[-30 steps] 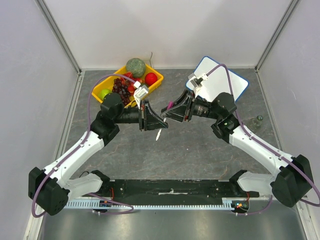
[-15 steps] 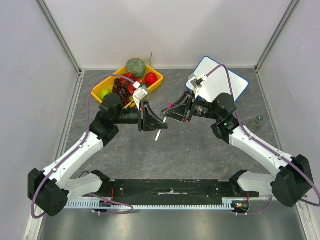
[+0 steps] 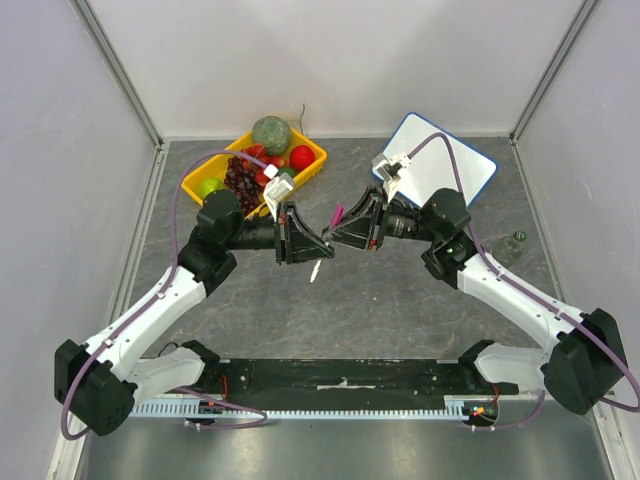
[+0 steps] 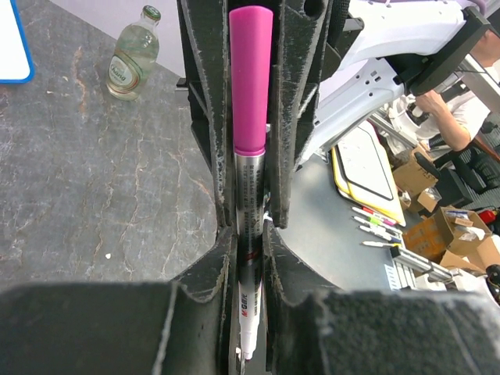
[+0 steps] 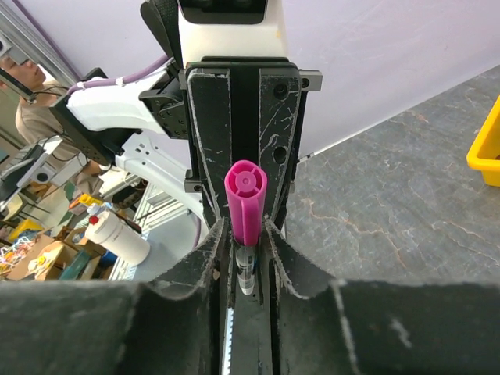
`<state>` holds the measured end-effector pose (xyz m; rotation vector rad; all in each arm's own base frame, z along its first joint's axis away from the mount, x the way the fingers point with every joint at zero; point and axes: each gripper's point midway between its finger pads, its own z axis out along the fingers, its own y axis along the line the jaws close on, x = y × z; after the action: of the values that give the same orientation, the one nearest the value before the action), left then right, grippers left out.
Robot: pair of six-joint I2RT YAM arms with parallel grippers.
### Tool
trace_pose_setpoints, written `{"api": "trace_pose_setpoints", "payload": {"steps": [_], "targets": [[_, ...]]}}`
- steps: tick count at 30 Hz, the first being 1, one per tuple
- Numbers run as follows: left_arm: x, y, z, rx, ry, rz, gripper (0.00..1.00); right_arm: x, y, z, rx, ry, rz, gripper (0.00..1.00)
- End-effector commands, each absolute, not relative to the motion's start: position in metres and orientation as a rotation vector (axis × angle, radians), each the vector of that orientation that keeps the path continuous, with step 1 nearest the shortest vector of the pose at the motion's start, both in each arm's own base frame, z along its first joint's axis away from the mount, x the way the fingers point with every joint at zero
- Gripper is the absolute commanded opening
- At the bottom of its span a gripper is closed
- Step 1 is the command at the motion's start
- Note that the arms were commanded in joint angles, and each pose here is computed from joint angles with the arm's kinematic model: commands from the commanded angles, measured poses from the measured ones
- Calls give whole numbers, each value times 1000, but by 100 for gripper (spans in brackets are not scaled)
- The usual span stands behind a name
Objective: Write a sentence on the whiteboard
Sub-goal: Pick up the whiteboard marker at the center of the board.
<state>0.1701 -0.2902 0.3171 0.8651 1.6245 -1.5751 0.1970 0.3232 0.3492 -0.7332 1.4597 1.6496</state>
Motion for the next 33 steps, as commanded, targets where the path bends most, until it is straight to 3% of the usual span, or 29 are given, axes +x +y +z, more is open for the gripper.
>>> {"api": "trace_pose_setpoints", "payload": {"steps": [1,3,7,14,17,26,33], "targets": [[168,-289,324,858,1579,-1582,2,197,320,354,-717,1429,1624,19],[166,-289,322,858,1584,-1587,2,198,321,356,-716,1426,1624,1],[161,-285,317,857,1587,-1579,5,200,319,359,-705,1418,1603,0],[160,-272,301,803,1631,-1477,61,214,296,369,-562,1421,1405,0],[160,-270,302,771,1601,-1467,74,214,284,373,-475,1399,1376,0],[168,-278,310,770,1570,-1501,77,212,281,369,-413,1396,1429,0],[175,-286,313,767,1566,-1513,71,213,280,372,-392,1392,1426,0]]}}
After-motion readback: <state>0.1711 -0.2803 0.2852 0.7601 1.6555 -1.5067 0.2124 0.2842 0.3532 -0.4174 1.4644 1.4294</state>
